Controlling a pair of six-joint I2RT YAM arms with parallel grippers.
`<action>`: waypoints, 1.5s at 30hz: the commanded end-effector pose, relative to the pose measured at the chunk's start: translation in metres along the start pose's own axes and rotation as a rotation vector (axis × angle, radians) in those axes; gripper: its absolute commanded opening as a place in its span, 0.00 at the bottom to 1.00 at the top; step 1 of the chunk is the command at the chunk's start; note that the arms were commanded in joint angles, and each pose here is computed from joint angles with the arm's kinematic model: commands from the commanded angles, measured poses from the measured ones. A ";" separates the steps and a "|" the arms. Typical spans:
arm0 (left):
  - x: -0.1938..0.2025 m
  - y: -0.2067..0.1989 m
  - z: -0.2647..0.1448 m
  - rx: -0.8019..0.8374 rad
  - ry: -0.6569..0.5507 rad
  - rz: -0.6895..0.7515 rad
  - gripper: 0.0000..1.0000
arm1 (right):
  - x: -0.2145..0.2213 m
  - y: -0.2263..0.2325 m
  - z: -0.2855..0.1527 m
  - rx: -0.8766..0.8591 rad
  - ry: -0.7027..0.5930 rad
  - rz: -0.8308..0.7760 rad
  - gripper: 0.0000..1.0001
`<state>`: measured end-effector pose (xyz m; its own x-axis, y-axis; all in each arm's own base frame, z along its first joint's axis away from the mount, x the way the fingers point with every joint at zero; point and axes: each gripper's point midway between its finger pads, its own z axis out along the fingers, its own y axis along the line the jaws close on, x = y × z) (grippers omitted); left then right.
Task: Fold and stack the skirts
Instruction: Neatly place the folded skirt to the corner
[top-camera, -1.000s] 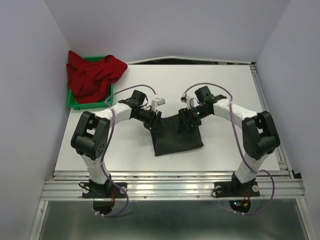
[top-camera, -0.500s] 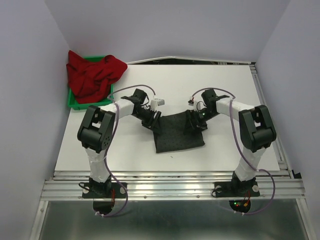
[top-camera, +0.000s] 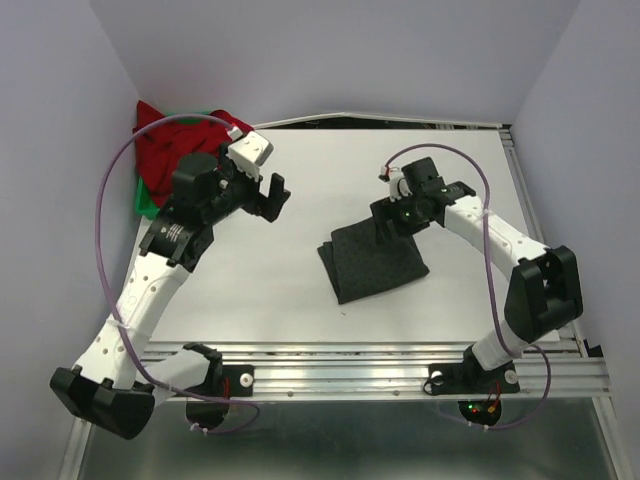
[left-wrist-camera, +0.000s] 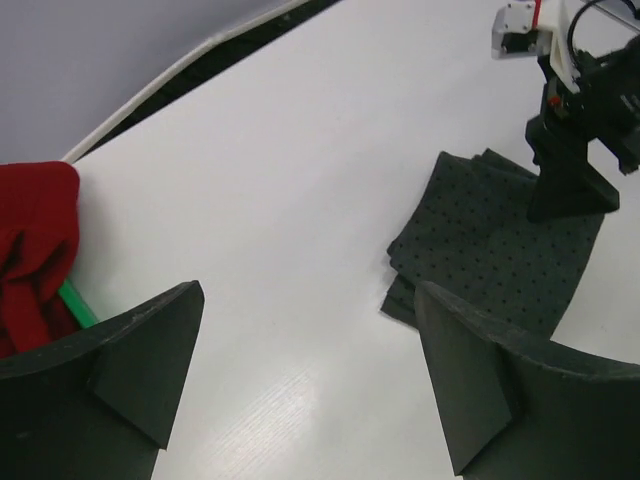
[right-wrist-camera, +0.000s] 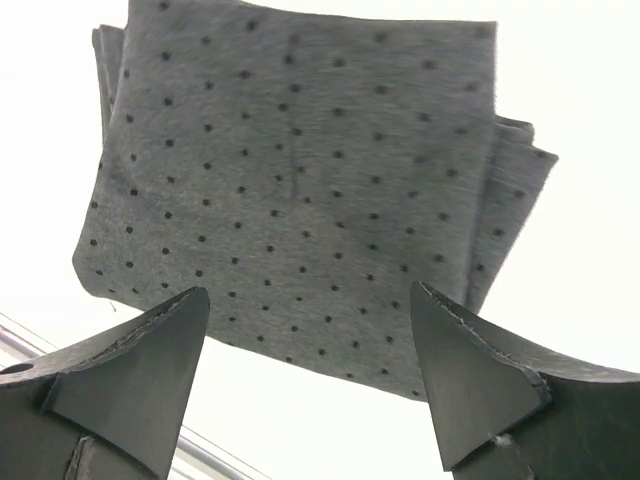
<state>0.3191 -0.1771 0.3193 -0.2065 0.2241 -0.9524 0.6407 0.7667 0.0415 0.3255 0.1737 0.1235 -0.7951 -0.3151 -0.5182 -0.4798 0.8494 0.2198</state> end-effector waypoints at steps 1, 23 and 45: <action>0.060 0.026 0.004 -0.139 0.187 -0.076 0.98 | 0.006 -0.001 0.013 0.096 0.032 -0.110 0.86; 0.099 -0.097 0.153 -0.162 0.486 -0.356 0.98 | 0.014 -0.053 -0.046 0.186 0.032 0.006 0.76; 0.060 0.058 0.037 -0.472 0.238 -0.371 0.98 | 0.141 -0.084 0.072 0.328 0.474 -0.038 0.75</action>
<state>0.3731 -0.1530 0.2452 -0.5814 -0.0550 -0.8118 0.1016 0.9850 -0.1395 0.3084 0.1872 0.0221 -0.8028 -0.5134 -0.3032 -0.5388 0.8424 0.0000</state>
